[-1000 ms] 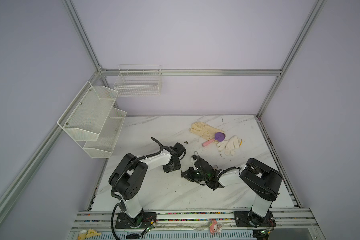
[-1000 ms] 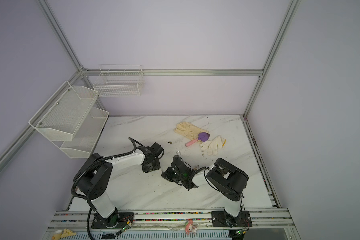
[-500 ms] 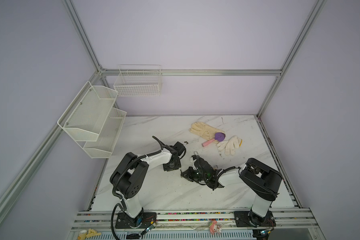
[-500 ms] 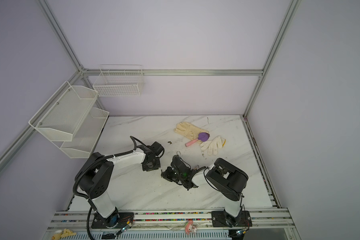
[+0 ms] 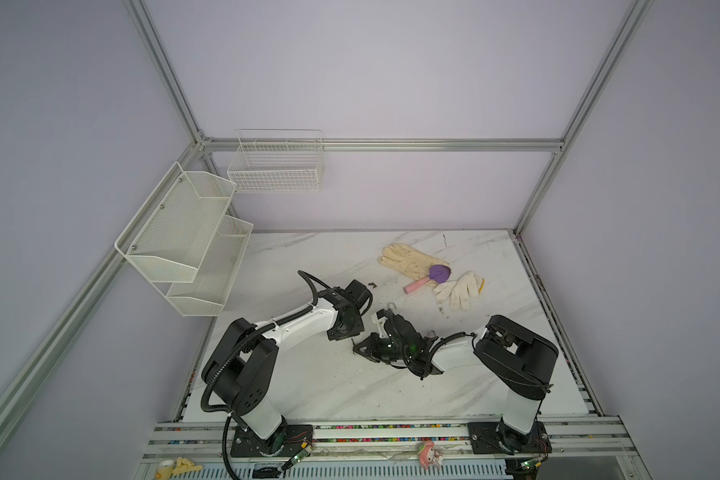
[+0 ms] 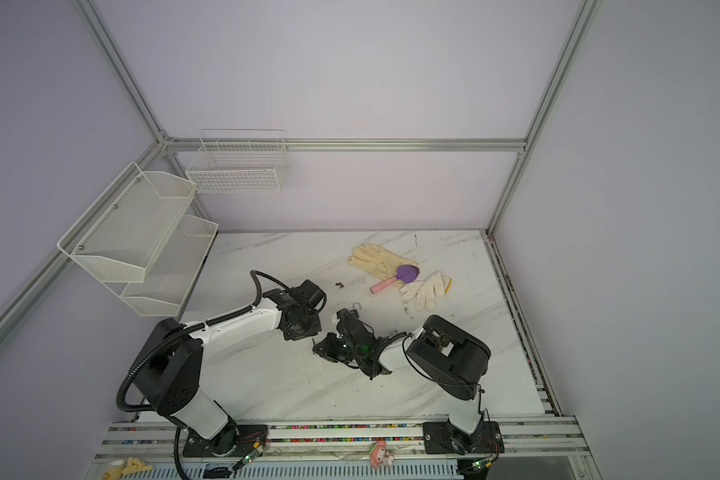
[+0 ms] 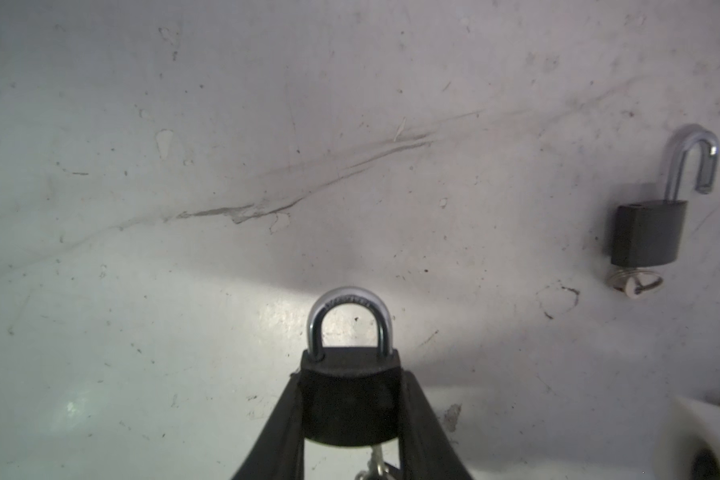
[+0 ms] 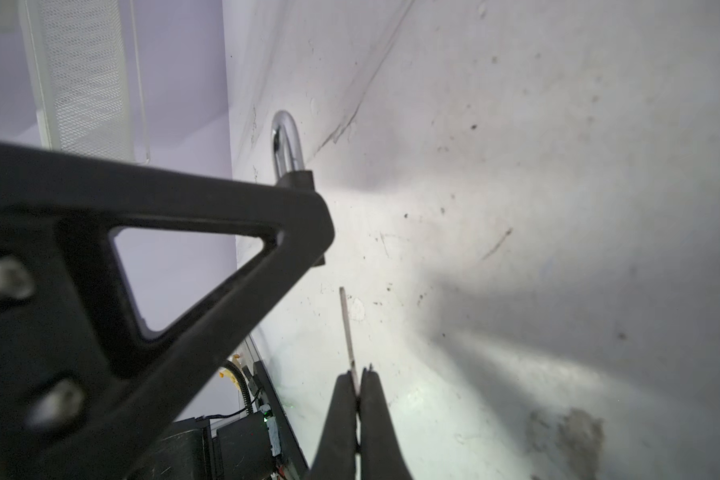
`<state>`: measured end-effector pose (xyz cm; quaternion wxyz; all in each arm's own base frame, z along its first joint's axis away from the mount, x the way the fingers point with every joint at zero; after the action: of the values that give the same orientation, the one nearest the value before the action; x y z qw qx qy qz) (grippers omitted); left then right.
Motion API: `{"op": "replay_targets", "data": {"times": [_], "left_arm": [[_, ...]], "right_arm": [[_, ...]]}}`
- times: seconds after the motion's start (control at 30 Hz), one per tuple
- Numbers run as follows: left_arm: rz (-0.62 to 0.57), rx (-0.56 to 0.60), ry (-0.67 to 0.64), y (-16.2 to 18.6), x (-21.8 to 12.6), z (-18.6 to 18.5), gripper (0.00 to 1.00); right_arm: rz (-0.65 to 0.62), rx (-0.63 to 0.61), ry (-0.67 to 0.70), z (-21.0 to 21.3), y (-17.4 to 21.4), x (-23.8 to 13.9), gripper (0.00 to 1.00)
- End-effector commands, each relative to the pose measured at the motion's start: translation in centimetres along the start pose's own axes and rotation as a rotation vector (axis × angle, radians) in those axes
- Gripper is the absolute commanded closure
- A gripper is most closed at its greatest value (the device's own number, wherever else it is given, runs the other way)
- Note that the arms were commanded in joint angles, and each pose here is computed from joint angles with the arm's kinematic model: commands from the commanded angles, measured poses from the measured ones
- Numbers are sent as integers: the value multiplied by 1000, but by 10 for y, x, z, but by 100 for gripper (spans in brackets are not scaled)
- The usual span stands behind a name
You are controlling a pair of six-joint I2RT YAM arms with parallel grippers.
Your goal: Unlock with the key
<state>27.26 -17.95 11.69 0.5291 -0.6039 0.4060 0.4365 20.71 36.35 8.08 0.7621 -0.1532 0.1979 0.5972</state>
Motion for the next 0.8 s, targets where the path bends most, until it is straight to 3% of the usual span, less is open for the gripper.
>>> {"op": "replay_targets", "data": {"times": [0.0,0.27,0.77], "left_arm": [[-92,-46,54,-22,-36,-12,94],[-140,-90,58,-23,-53,-8,95],[-207,-132,54,-32,-70,-4,95]], "right_arm": [[-39,-17,-64,17,-3,-3,100],[-72,-6,-186,40,-4,-10,100],[-55,-21,-192,50,9,-8,100]]}}
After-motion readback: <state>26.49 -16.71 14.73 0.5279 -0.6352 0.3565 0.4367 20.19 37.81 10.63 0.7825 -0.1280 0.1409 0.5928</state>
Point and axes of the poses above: each gripper's point midway between its finger pads, its own x axis out along the fingers, its own z axis along the line the jaws close on, y = z × x, the point moved 5 cm from there along -x, back along the fingers, and after that the axes turned 11 degrees about x, right-handed, at the moved point
